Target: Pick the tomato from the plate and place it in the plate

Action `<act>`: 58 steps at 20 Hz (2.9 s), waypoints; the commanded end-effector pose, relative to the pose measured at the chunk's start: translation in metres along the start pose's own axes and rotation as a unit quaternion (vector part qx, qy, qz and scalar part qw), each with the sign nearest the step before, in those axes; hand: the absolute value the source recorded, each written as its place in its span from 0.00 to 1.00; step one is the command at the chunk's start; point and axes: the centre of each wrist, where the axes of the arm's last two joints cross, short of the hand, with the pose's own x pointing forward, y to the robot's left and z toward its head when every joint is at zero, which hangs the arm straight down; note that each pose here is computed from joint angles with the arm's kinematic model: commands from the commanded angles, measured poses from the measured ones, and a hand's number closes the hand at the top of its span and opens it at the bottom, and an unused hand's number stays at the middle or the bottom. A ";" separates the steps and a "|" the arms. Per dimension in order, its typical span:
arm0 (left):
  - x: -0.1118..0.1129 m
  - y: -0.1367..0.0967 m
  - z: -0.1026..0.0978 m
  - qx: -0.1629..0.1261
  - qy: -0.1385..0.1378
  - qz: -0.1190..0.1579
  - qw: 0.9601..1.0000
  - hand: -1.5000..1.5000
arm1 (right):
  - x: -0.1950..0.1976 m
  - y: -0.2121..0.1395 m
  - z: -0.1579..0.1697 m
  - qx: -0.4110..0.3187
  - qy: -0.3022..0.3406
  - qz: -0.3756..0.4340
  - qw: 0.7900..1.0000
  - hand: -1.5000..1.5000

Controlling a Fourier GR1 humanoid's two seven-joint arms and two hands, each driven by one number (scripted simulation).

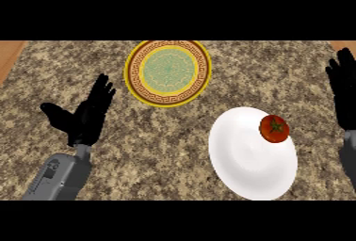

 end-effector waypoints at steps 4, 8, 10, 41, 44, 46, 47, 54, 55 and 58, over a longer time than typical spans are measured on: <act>-0.001 0.037 0.007 0.025 0.021 -0.110 0.993 0.50 | 0.011 -0.019 -0.011 0.168 -0.053 -0.025 0.984 1.00; -0.001 0.046 0.008 0.035 0.033 -0.125 0.991 0.50 | 0.059 -0.055 -0.010 0.181 -0.144 0.346 0.909 1.00; -0.010 0.059 0.022 0.040 0.055 -0.143 0.987 0.50 | -0.031 -0.058 0.008 0.038 -0.152 0.066 0.985 0.00; 0.009 0.050 0.025 0.043 0.052 -0.141 0.988 0.50 | -0.031 -0.033 0.040 0.315 -0.037 0.421 0.850 0.00; 0.012 0.036 0.030 0.034 0.058 -0.139 0.988 0.50 | -0.020 -0.020 0.029 0.315 -0.014 0.441 0.840 0.00; 0.000 0.048 0.031 0.039 0.046 -0.138 0.989 0.50 | -0.017 -0.016 0.028 0.337 -0.005 0.454 0.825 0.00; 0.007 0.057 0.024 0.028 0.056 -0.148 0.987 0.50 | -0.007 -0.014 0.012 0.332 0.002 0.462 0.823 0.00; 0.029 0.067 0.030 0.041 0.056 -0.141 0.988 0.50 | -0.016 0.016 0.004 0.349 0.027 0.470 0.810 0.00; 0.002 0.061 0.030 0.041 0.054 -0.146 0.987 0.50 | -0.023 0.003 0.018 0.346 0.020 0.469 0.812 0.00; 0.004 0.060 0.029 0.039 0.054 -0.140 0.988 0.50 | -0.018 0.007 0.011 0.345 0.029 0.483 0.804 0.00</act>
